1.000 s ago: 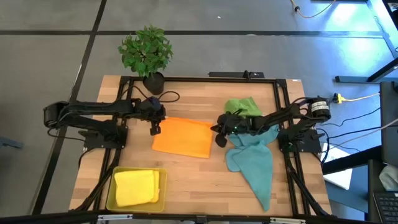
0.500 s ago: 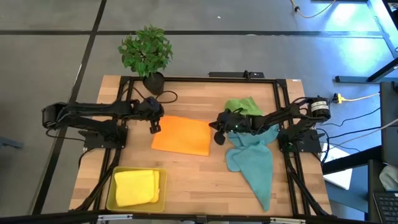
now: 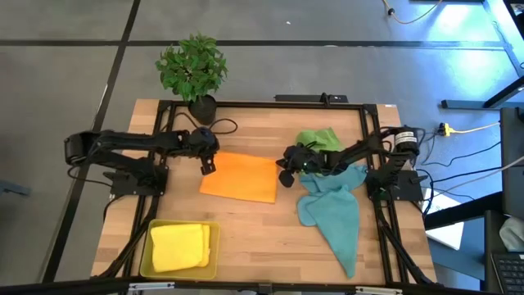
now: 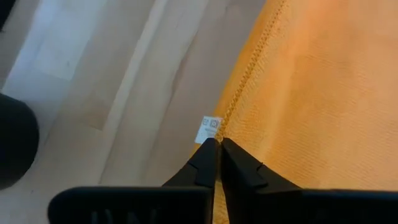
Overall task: Fold microfiber towels
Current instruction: Fold the orange microfiber cloth
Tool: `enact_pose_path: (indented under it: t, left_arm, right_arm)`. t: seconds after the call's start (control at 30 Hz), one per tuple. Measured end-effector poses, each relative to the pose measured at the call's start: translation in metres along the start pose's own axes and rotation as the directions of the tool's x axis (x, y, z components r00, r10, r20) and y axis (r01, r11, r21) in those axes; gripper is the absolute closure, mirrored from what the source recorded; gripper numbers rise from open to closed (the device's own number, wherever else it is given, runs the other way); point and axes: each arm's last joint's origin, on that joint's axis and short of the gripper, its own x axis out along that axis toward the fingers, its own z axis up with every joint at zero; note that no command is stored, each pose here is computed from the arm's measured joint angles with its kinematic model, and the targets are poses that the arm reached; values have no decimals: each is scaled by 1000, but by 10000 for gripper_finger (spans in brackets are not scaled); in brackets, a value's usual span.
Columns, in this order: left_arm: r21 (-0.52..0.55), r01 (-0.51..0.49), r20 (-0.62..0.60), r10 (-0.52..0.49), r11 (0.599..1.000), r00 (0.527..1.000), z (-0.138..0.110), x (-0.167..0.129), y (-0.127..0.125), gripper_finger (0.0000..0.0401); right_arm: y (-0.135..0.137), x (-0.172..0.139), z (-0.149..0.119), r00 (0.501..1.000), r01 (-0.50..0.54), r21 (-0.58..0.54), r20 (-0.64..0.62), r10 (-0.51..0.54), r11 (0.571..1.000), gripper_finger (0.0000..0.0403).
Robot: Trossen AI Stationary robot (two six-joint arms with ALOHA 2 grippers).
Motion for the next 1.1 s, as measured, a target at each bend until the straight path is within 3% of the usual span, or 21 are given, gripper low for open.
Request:
enact_pose_path:
  t: [0.33,0.7,0.93,1.1]
  left_arm:
    - [-6,-96,11,96,995,995,3,5,3,305]
    - [-8,-79,76,79,997,994,7,-6,1,295]
    - [53,154,175,-161,987,971,13,-19,-20,297]
    - [90,227,306,-244,970,920,18,-21,-44,298]
  right_arm:
    - [4,5,13,998,39,12,47,-40,999,346]
    - [7,2,23,997,35,-12,64,-35,999,301]
    - [22,-21,41,991,-16,-96,130,28,995,299]
    - [40,-27,38,984,-75,-149,152,97,986,304]
